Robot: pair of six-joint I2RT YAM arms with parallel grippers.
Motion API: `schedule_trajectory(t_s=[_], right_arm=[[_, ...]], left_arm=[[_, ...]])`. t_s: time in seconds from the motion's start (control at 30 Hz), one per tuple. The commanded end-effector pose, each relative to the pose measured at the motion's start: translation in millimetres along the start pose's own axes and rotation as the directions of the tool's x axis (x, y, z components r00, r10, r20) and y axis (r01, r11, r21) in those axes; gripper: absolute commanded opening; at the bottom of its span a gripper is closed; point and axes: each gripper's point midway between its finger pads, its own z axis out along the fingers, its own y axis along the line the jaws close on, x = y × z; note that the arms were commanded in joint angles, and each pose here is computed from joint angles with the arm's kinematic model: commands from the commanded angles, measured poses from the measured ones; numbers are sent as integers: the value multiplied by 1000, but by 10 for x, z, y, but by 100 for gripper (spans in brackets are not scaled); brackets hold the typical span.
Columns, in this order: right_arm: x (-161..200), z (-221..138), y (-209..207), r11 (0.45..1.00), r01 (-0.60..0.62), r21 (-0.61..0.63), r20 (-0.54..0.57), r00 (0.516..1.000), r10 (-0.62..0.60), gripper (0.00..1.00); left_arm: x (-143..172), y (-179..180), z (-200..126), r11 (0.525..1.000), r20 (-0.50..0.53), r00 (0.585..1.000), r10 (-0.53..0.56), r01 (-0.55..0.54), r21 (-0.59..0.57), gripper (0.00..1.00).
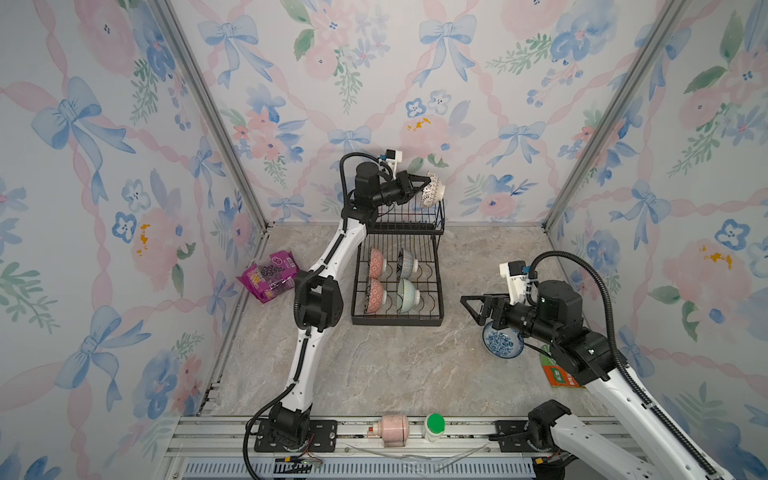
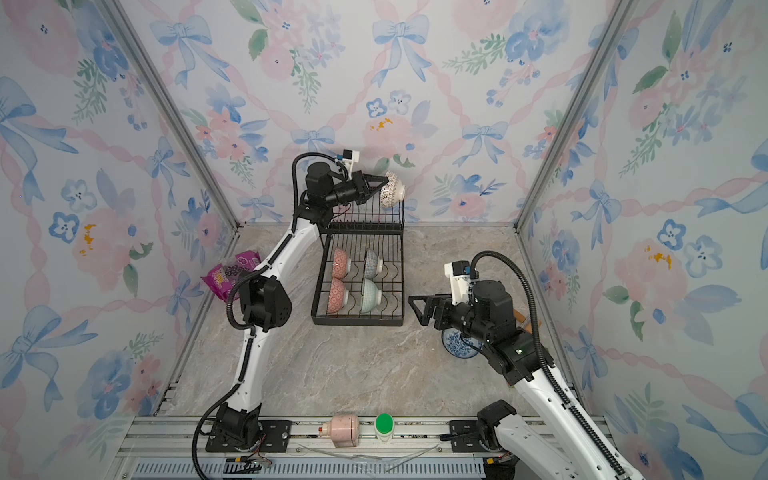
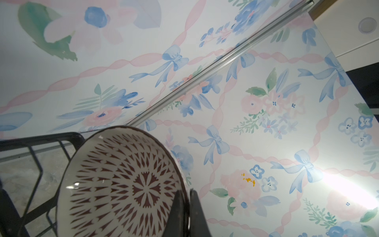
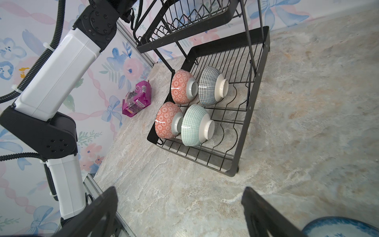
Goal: Load bowls into a dish rack
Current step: Pick up the bowl from the dish rack, then place the bowl in the dish rack.
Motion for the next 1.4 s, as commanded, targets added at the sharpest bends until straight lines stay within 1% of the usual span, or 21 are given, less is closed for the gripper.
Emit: schedule_trajectory(t_s=[0.0, 0.13, 0.3, 0.4, 0.47, 0.57, 0.73, 1.0, 1.3, 1.37], right_arm=[[-13, -8, -14, 1000, -13, -8, 18, 1000, 13, 96], [-7, -1, -16, 1000, -15, -9, 17, 1000, 15, 96], [13, 5, -28, 1000, -19, -9, 16, 1000, 19, 96], [23, 8, -29, 1000, -20, -12, 16, 1000, 20, 96], [33, 6, -31, 1000, -22, -14, 16, 1000, 23, 96], [48, 2, -41, 1000, -23, -12, 16, 1000, 23, 96], [33, -2, -23, 999, -26, -20, 21, 999, 27, 96], [36, -15, -10, 999, -29, -27, 25, 999, 30, 96], [28, -20, 1, 999, -30, -30, 29, 999, 31, 96], [26, -14, 5, 999, -29, -33, 29, 999, 30, 96]], left_arm=[[-24, -25, 28, 992, 28, 992, -120, 119, 51, 0], [-22, -44, 69, 986, 51, 985, -164, 162, 50, 0], [18, -113, 139, 965, 49, 968, -246, 240, 104, 0], [30, -177, 160, 960, 59, 963, -265, 257, 109, 0], [24, -191, 140, 956, 73, 956, -283, 276, 101, 0], [64, -97, 100, 943, 89, 939, -332, 326, 70, 0], [95, -37, 43, 940, 97, 935, -340, 337, 45, 0], [152, 142, -30, 933, 105, 931, -350, 356, -45, 0], [156, 286, -135, 943, 81, 952, -294, 303, -134, 0], [153, 296, -150, 945, 75, 955, -289, 297, -137, 0]])
